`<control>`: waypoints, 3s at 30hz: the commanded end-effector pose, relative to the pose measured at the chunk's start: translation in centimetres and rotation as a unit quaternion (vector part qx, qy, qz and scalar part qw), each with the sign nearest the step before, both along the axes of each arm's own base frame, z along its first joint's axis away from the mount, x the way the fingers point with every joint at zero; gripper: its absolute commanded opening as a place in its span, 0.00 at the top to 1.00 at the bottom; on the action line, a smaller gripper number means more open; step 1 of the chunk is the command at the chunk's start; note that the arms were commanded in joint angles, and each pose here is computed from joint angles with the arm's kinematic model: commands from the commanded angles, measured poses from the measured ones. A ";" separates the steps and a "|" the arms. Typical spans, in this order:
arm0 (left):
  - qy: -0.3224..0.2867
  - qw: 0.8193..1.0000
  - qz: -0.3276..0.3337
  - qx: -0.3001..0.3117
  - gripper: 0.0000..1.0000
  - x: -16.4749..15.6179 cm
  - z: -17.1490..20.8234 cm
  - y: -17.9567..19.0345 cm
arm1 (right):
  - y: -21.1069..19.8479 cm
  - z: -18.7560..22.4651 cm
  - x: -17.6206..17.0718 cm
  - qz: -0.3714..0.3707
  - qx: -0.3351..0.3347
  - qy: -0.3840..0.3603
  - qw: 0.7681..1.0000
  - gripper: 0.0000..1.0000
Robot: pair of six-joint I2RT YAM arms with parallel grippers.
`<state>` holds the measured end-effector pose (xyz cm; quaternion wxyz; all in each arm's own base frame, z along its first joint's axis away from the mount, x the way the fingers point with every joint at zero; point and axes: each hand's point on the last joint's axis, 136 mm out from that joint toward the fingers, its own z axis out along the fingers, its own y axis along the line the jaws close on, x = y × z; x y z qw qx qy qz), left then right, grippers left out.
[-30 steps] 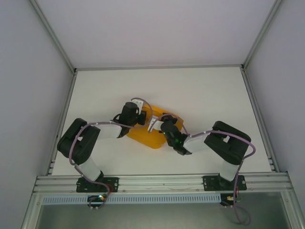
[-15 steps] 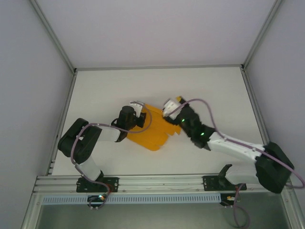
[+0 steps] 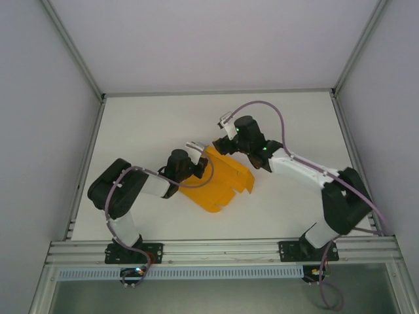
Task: Assemble paper box
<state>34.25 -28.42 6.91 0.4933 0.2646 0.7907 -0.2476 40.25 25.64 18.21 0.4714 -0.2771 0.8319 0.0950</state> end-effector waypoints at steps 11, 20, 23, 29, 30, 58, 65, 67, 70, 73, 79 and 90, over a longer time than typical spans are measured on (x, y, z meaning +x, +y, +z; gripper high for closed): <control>0.017 0.999 -0.011 0.026 0.98 -0.7 -2.4 0.0 | 3.1 -10.8 -2.1 0.048 -0.040 0.160 0.985 0.27; 0.006 0.999 0.008 0.032 0.88 0.5 -2.0 0.1 | 1.9 -13.5 -4.4 0.048 -0.068 0.188 0.979 0.28; -0.002 0.999 0.014 0.032 0.82 1.3 -1.6 0.0 | 2.0 -13.5 -4.5 0.052 -0.066 0.191 0.978 0.27; 0.002 1.000 0.018 0.002 0.85 2.6 -1.0 0.7 | 2.0 -13.7 -4.5 0.056 -0.069 0.195 0.977 0.28; 0.003 1.000 0.015 -0.003 0.90 2.6 -0.9 0.7 | 1.9 -13.7 -4.4 0.053 -0.069 0.195 0.977 0.28; -0.031 0.982 0.185 0.019 1.00 2.5 5.7 6.2 | -8.1 0.5 -6.4 -0.126 0.020 0.031 0.991 0.02; -0.043 0.984 0.172 0.030 1.00 1.8 6.5 5.3 | -6.3 0.0 -5.7 -0.092 0.064 0.044 0.993 0.03; -0.043 0.983 0.175 0.024 1.00 1.9 7.0 5.3 | -5.8 -1.3 -5.9 -0.081 0.056 0.068 0.993 0.04; -0.040 0.983 0.176 0.012 1.00 1.9 7.8 5.2 | -5.9 -3.6 -6.2 -0.087 0.044 0.097 0.991 0.05; -0.029 0.983 0.180 0.015 1.00 2.2 8.0 5.2 | -5.9 -5.4 -6.6 -0.090 0.044 0.113 0.989 0.06; -0.004 0.986 0.165 0.011 1.00 2.4 8.1 4.7 | -3.9 -7.2 -6.7 -0.050 0.075 0.131 0.987 0.07; 0.014 0.987 0.157 0.016 1.00 2.1 7.3 5.0 | -4.5 -3.3 -4.4 -0.083 0.086 0.061 0.991 0.07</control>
